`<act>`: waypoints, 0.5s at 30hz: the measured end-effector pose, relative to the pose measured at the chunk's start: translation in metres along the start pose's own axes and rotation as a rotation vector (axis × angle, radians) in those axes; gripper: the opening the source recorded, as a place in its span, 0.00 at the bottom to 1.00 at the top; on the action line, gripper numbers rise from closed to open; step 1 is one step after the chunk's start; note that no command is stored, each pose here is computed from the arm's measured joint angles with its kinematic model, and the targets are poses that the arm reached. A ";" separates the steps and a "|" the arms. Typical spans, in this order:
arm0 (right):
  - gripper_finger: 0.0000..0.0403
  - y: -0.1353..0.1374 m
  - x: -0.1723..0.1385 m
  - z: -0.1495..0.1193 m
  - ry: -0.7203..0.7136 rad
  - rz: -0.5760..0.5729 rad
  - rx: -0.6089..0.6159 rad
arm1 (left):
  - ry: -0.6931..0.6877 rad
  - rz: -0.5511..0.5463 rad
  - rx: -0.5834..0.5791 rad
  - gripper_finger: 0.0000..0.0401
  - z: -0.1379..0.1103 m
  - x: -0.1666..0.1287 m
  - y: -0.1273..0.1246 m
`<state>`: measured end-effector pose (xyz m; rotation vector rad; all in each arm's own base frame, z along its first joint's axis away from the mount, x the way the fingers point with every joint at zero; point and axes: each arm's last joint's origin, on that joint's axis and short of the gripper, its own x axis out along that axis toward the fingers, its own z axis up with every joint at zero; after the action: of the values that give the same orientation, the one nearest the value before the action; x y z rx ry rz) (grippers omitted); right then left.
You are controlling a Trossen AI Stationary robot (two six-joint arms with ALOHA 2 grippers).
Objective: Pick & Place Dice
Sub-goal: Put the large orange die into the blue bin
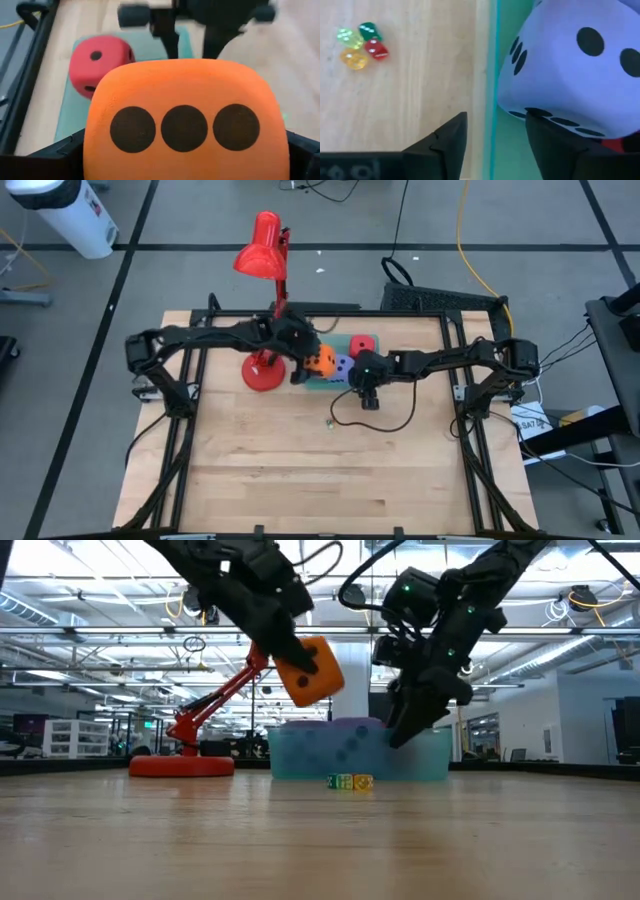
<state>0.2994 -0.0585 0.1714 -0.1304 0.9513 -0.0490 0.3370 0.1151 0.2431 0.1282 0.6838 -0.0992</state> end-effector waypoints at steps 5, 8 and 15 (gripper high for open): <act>0.48 -0.004 -0.012 0.006 -0.041 -0.090 -0.011 | 0.071 0.089 0.047 1.00 -0.006 0.019 -0.002; 0.44 -0.006 -0.027 0.010 -0.076 -0.143 0.000 | 0.074 0.092 0.046 1.00 -0.007 0.019 -0.001; 0.21 -0.009 -0.069 0.025 -0.273 -0.189 0.015 | 0.052 0.117 0.033 1.00 -0.005 0.015 0.003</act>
<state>0.2799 -0.0581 0.2425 -0.2078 0.6642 -0.2073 0.3464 0.1176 0.2300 0.2025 0.7250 0.0053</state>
